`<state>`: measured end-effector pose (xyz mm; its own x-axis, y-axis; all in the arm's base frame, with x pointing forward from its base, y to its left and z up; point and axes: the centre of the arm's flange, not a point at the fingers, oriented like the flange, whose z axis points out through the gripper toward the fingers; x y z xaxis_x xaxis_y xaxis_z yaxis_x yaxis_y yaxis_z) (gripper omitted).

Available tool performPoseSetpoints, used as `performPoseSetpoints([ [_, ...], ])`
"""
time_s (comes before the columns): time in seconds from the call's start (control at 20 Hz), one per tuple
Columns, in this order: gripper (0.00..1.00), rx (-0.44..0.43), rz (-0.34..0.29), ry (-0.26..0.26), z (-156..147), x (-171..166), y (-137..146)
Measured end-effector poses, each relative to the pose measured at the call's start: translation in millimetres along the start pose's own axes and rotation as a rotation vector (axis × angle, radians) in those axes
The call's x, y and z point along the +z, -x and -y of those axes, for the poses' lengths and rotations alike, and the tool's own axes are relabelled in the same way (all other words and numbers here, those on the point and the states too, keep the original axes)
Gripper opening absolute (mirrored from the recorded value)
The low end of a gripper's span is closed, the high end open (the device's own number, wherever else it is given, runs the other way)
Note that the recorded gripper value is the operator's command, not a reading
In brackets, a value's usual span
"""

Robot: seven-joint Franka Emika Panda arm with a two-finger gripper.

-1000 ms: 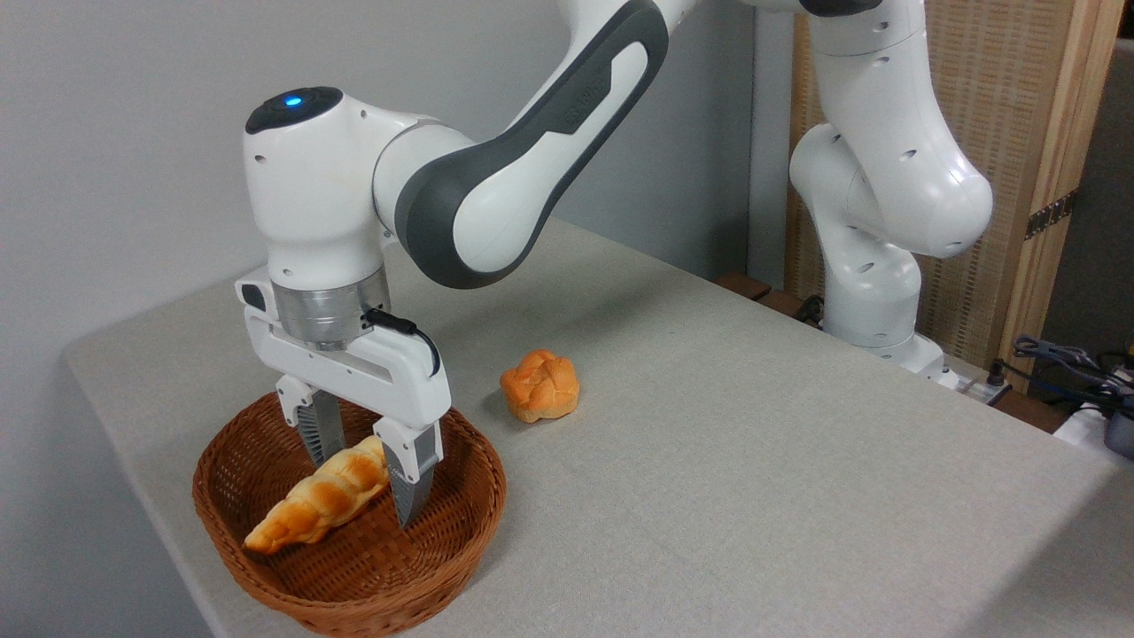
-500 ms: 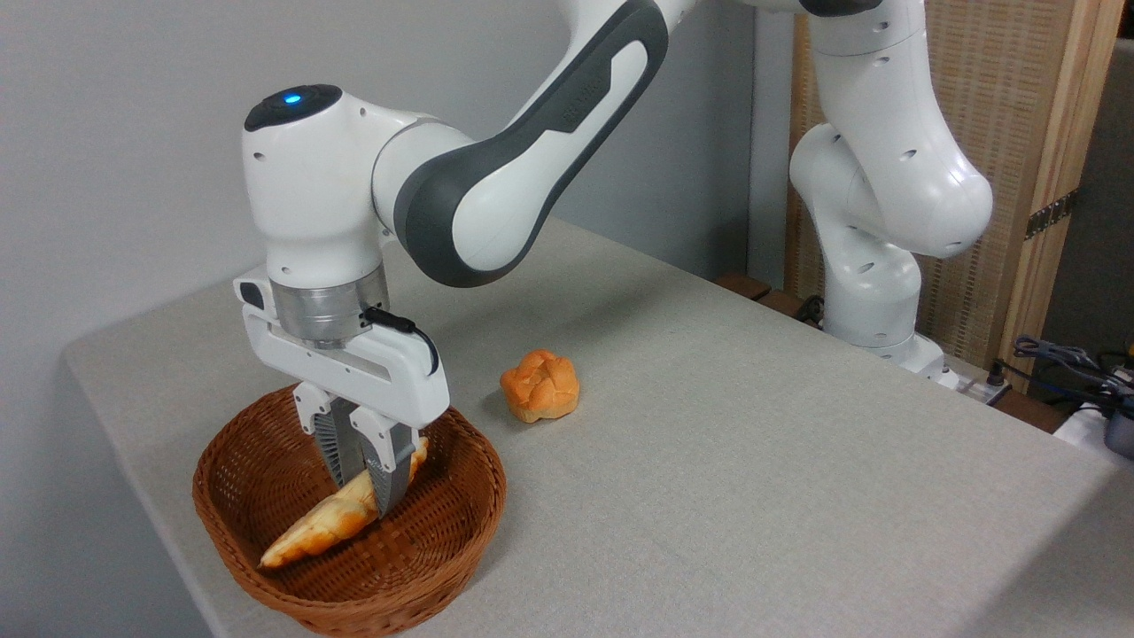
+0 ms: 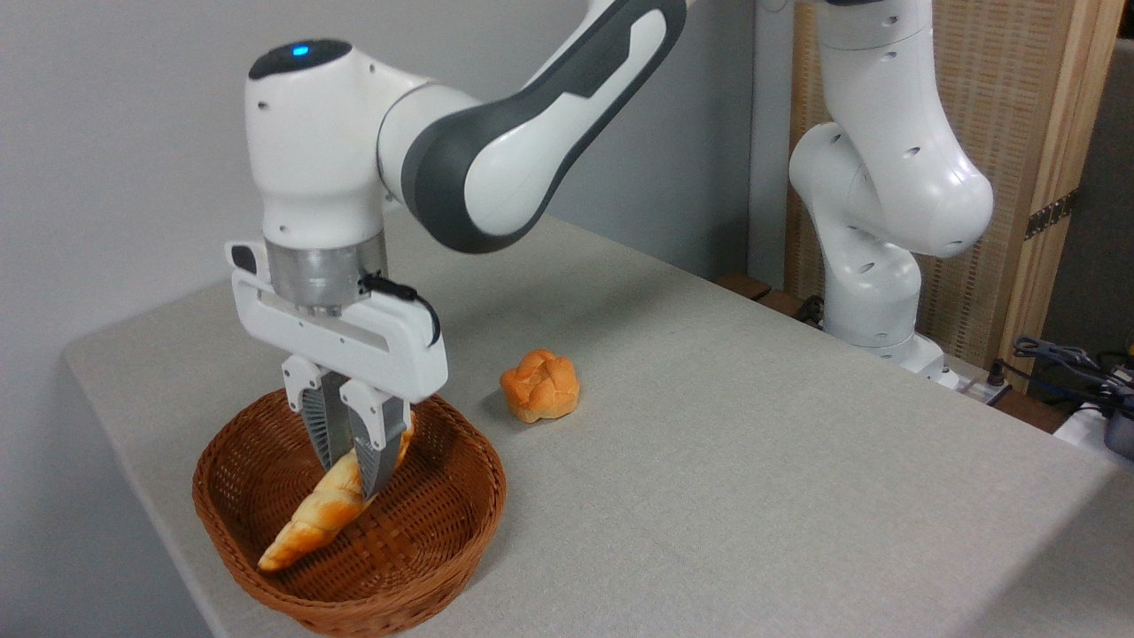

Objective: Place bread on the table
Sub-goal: 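Close the gripper on the bread roll and lift it from the basket, then carry the bread roll out of the basket and set it on the table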

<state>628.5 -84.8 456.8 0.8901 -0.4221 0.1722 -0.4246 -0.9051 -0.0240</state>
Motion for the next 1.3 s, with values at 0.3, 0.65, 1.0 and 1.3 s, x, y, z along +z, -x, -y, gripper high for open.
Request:
performPoseSetpoints([
  [0.3, 0.37, 0.023, 0.052, 0.017, 14, -32, 20],
  [0.65, 0.45, 0.134, 0.116, 0.104, 47, -78, 65],
  [1.0, 0.6, 0.315, 0.23, 0.24, 44, -83, 107],
  [1.3, 1.0, 0.357, 0.279, 0.298, 33, -71, 129],
])
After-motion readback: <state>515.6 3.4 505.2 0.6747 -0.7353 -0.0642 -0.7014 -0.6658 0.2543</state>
